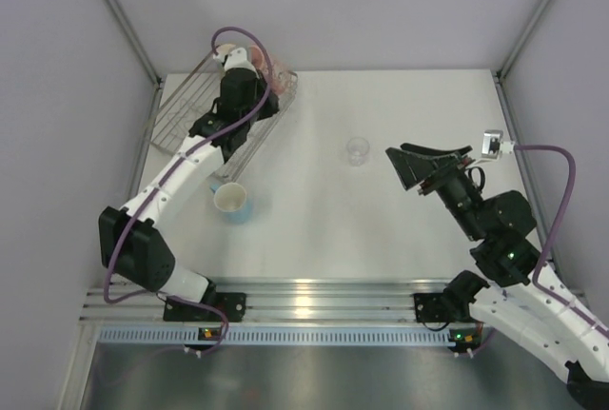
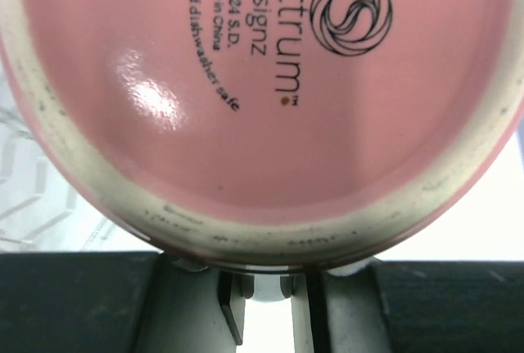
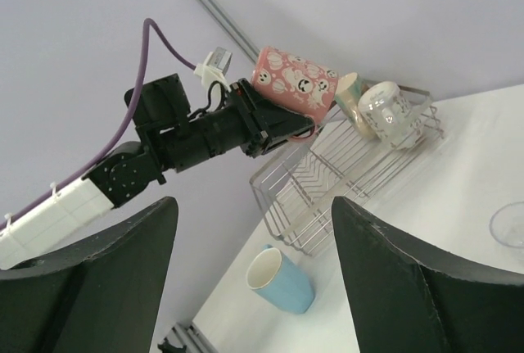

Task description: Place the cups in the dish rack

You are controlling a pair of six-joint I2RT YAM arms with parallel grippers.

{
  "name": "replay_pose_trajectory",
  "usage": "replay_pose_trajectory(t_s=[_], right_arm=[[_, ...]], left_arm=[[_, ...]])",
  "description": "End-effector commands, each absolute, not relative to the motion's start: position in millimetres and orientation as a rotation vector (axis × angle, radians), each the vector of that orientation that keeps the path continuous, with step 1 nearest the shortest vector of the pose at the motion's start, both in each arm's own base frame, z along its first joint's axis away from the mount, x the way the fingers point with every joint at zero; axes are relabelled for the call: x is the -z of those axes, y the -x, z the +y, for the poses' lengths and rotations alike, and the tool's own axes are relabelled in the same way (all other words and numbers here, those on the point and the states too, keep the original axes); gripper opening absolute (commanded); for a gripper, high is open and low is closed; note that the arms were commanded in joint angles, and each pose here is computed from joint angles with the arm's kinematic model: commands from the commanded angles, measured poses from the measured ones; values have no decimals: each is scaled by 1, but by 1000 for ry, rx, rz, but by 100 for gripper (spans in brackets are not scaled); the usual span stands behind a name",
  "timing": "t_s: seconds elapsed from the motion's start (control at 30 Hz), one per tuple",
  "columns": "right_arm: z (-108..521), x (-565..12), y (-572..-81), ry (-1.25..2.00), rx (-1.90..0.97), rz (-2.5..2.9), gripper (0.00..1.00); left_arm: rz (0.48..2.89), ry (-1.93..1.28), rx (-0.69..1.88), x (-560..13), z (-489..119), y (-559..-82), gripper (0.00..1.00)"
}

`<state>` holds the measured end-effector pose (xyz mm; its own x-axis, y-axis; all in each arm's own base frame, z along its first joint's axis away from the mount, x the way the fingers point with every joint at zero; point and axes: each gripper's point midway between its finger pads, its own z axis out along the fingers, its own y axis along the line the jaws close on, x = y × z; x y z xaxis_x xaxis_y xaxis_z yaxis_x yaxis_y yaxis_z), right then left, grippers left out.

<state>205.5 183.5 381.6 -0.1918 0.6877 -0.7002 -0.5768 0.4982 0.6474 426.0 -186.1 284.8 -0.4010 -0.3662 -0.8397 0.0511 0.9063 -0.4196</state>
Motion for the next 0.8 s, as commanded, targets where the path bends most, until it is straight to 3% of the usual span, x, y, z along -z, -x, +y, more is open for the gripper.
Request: replay_pose_trajectory(t_s=[0.0,0.27,0.77], right_arm=[[176,-391,-204,-98,-1097,1310,77],[166,-389,-202,-85,-1034,1313,77],[158,-380,-207,-65,-931,1332,79]], left_arm=[[1714,361,367,-350,-148,-461,0],[1703,542,39,-320,-78,-506,0],[1702,713,-121,-272,-38,-555,0]])
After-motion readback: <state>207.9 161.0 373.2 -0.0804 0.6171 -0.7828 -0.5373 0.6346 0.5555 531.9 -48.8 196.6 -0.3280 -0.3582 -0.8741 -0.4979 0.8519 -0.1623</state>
